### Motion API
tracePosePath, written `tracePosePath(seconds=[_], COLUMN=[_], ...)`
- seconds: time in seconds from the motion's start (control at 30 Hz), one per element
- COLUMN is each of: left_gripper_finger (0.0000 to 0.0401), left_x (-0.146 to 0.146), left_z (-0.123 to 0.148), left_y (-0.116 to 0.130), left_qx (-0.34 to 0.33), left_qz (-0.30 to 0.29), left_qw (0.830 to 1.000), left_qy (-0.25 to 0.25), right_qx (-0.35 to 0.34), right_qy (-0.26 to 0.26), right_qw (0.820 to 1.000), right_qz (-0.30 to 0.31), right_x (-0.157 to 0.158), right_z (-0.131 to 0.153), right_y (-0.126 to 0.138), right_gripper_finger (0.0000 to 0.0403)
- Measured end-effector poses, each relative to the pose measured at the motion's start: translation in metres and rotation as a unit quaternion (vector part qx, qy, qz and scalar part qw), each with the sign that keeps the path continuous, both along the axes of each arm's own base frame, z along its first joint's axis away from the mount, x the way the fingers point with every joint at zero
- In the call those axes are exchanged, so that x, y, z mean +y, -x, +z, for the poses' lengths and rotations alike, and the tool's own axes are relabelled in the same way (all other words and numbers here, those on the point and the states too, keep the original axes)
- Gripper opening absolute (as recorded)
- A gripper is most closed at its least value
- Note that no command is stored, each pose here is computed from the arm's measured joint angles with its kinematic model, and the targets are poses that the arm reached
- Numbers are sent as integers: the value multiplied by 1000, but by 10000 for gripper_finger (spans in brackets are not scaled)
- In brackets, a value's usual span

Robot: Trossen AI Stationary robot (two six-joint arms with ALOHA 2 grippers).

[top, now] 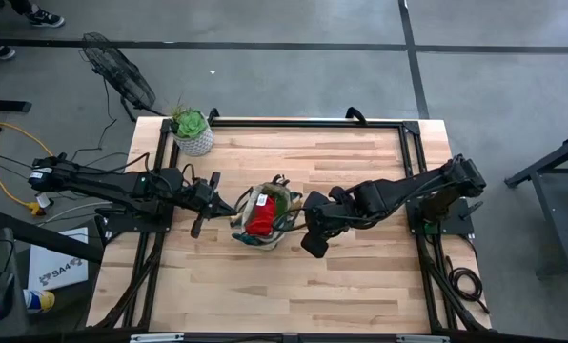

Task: Pick & Place Garden tools in Gardening bag
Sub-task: Put the trowel into the gardening bag

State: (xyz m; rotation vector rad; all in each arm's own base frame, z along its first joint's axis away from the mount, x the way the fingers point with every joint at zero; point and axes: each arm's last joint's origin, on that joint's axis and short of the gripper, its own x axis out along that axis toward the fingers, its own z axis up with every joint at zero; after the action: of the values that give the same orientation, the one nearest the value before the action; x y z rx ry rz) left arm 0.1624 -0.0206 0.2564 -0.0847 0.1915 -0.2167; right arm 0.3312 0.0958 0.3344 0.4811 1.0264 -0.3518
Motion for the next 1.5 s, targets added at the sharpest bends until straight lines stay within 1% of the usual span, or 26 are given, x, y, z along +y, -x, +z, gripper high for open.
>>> tracePosePath(seconds=[0.07,0.37,0.53,0.8,1.17,1.33,1.5], left_gripper_finger=[0,0,0,0,0,0,0], left_x=[0,0,0,0,0,0,0], left_z=[0,0,0,0,0,0,0], left_y=[0,0,0,0,0,0,0], left_qx=[0,0,0,0,0,0,0], left_qz=[0,0,0,0,0,0,0], left_qw=[1000,1000,1000,1000,1000,1000,1000], left_qy=[0,0,0,0,0,0,0], right_qx=[-7,-13,-11,-10,-1,-3,-18], right_qy=[5,27,24,16,14,22,40], right_qw=[1000,999,998,998,997,996,996], right_qz=[-1,42,53,53,81,88,80], right_x=[0,1,1,-2,-7,-6,-6], right_z=[1,1,1,0,-11,-12,-11], right_y=[-1,-3,-3,-5,-44,-50,-52], right_gripper_finger=[68,68,61,61,62,62,67])
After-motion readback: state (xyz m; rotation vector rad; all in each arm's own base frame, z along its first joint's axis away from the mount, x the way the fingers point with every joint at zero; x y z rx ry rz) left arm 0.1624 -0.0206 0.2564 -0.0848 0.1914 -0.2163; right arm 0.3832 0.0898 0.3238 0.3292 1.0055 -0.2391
